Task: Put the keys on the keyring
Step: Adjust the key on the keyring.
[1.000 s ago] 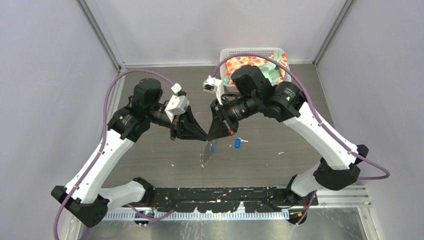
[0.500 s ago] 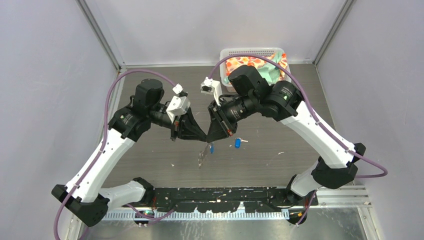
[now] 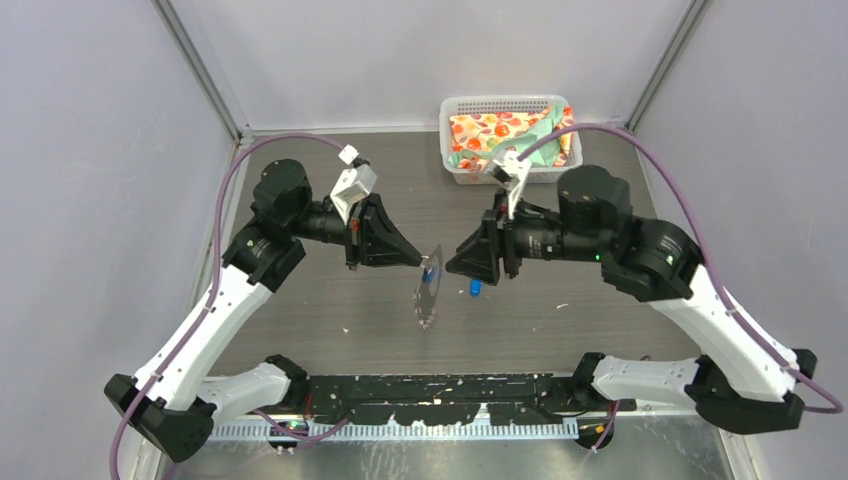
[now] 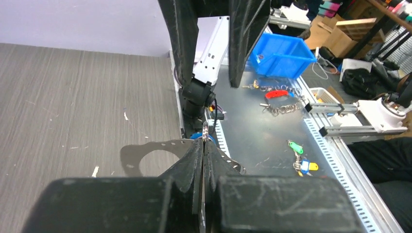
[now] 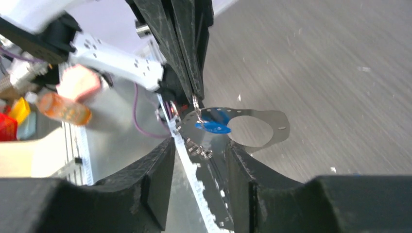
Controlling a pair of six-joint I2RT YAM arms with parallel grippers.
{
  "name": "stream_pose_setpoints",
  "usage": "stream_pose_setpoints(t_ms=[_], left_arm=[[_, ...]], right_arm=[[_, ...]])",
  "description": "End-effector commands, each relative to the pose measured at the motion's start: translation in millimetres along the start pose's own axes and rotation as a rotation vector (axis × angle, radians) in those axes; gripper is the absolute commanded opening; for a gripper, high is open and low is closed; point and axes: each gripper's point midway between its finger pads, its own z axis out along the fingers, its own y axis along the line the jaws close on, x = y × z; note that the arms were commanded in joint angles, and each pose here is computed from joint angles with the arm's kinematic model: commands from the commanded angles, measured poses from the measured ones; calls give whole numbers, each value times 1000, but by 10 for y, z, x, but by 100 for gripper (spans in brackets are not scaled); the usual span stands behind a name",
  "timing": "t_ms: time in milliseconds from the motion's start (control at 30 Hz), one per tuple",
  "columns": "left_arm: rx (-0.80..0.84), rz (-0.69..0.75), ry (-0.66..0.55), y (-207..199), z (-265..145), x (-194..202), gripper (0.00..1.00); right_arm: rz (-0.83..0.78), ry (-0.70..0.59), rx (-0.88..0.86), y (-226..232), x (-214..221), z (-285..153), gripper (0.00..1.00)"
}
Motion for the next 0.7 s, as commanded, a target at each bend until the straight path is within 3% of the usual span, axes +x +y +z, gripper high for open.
stream_pose_setpoints(t_ms=[0,167,233,500,667], left_arm=[[-2,62,-115,-149,-24,-384,0],[-76,97,-171,-114,-62,-494,0],[-120,109,-199,-63,-78,-534,0],[-189,119,-260,18,-117,-558,0],[-205,123,-288,42,-128,-535,0]], right_arm=[[15,-215,-2,1,-310,-11,51],[72,-259,-98,67,-136,65,65],[82,-268,-113,60,-96,110,66],[70,-354,-104,3,-188,143,66],[70,-408,-117,18,-257,112,54]])
